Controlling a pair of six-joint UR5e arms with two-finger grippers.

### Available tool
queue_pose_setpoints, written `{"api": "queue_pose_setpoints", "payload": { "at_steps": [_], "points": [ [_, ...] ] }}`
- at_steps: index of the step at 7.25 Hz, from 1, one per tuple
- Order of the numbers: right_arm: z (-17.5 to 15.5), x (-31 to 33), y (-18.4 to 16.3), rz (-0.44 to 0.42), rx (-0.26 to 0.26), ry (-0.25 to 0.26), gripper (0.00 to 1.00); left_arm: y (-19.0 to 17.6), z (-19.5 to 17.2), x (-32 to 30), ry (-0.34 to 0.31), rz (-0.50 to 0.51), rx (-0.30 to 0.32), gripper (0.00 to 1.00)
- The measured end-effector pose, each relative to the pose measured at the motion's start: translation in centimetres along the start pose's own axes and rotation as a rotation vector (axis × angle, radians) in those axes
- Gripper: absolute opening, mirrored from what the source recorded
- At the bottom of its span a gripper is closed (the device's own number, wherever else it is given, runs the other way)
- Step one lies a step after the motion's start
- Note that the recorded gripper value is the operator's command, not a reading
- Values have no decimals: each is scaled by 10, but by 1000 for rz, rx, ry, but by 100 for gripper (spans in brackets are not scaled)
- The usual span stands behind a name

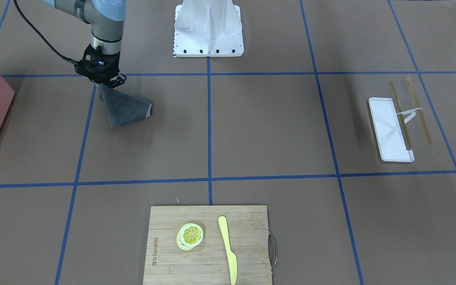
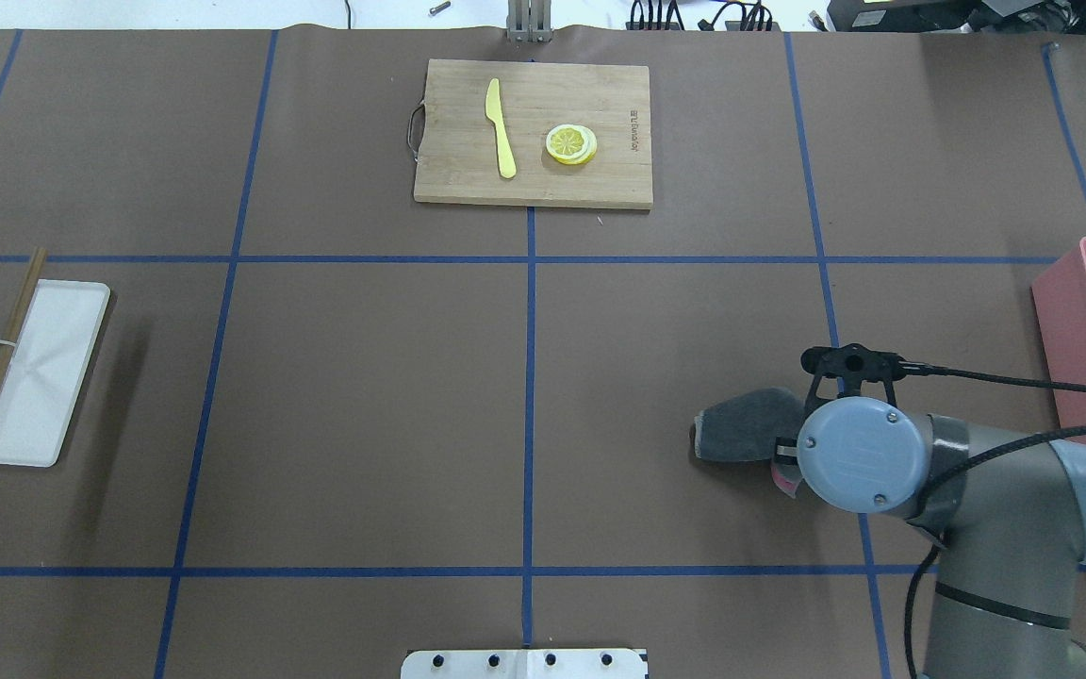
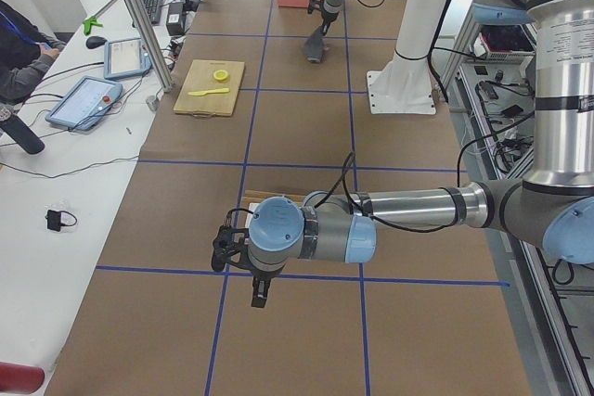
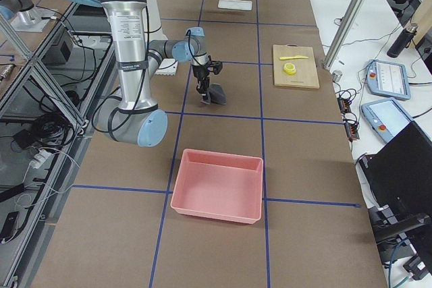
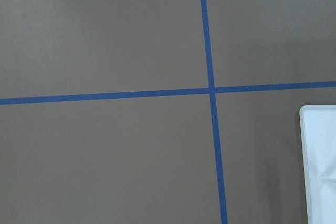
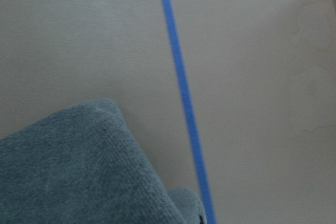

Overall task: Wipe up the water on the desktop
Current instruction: 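Lift the grey cloth with the right gripper and carry it over the pink bin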

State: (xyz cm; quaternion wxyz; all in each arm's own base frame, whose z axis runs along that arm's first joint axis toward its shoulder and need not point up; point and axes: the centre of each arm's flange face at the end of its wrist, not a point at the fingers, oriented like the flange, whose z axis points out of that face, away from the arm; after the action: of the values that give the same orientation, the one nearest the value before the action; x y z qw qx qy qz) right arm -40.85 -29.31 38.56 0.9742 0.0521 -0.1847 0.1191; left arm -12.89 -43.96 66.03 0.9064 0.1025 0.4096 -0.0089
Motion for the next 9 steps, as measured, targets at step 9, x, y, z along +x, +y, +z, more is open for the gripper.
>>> {"api": "queue_pose_setpoints", "payload": {
  "at_steps": [9],
  "points": [
    [-147,-43,-100,33,37,-326,0,2,1,0,1,-2,-2,98]
  ]
}}
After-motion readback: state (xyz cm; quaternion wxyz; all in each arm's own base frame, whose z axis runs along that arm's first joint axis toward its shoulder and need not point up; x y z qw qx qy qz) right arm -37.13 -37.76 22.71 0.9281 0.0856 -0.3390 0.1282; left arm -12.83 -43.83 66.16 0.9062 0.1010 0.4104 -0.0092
